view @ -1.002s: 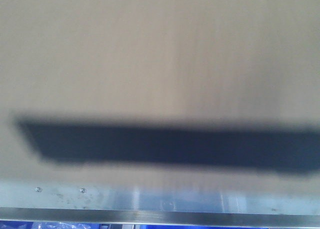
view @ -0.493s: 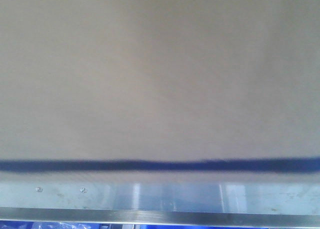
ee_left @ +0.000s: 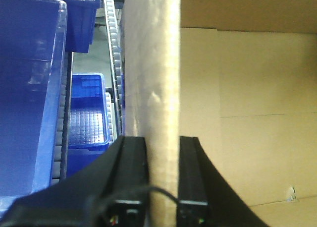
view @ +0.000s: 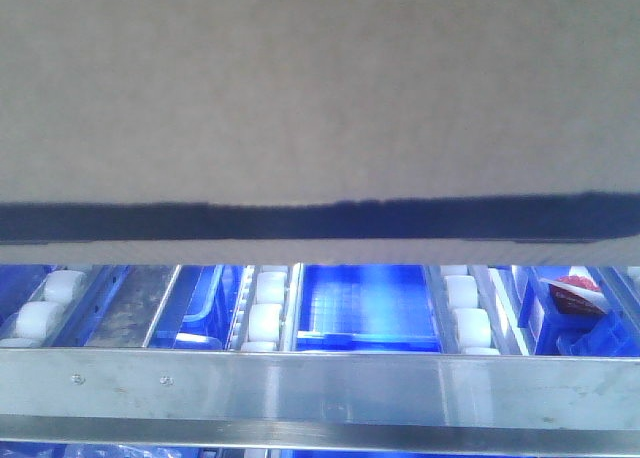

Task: Grab box from left shelf to table start
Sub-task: 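Lift the box with both grippers and pull it off the roller shelf, then hold the box with both grippers while the base turns away from the shelf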

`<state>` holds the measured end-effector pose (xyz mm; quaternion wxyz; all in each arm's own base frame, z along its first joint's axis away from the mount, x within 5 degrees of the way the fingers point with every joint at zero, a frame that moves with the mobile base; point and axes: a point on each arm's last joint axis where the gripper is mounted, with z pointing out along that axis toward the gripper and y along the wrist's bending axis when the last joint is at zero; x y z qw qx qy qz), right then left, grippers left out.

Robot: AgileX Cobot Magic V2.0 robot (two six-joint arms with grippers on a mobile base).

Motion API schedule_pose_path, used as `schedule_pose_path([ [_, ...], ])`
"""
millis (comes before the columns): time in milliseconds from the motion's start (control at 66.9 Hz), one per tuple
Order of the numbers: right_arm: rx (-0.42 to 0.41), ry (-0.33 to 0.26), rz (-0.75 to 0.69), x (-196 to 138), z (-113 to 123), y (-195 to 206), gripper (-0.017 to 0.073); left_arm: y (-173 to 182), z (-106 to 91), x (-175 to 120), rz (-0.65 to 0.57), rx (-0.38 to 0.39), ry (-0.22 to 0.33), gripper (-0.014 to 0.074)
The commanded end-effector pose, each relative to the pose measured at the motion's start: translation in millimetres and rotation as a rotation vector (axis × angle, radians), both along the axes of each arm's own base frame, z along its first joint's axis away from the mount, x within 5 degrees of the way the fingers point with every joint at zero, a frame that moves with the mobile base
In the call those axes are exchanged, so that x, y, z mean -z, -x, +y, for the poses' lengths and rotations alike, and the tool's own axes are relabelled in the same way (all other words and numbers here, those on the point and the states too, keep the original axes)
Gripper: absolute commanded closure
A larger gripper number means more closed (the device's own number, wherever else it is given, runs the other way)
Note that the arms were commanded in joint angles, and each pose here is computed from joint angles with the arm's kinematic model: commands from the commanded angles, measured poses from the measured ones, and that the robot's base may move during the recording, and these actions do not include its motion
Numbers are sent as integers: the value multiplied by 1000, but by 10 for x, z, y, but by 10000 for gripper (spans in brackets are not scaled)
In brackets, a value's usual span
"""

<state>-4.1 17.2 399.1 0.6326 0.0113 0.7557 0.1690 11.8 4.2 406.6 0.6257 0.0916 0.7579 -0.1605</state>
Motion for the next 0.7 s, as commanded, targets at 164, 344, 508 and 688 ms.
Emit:
schedule_pose_path([
  [164, 75, 7, -152, -204, -62, -23, 502, 70, 28, -291, -228, 14, 96, 687],
  [344, 74, 9, -142, -195, -61, -22, 502, 70, 28, -291, -228, 14, 96, 687],
  [508, 74, 9, -142, -195, -61, -22, 502, 70, 28, -291, -228, 14, 96, 687],
  [688, 74, 9, -142, -195, -61, -22, 502, 70, 28, -291, -228, 14, 96, 687],
])
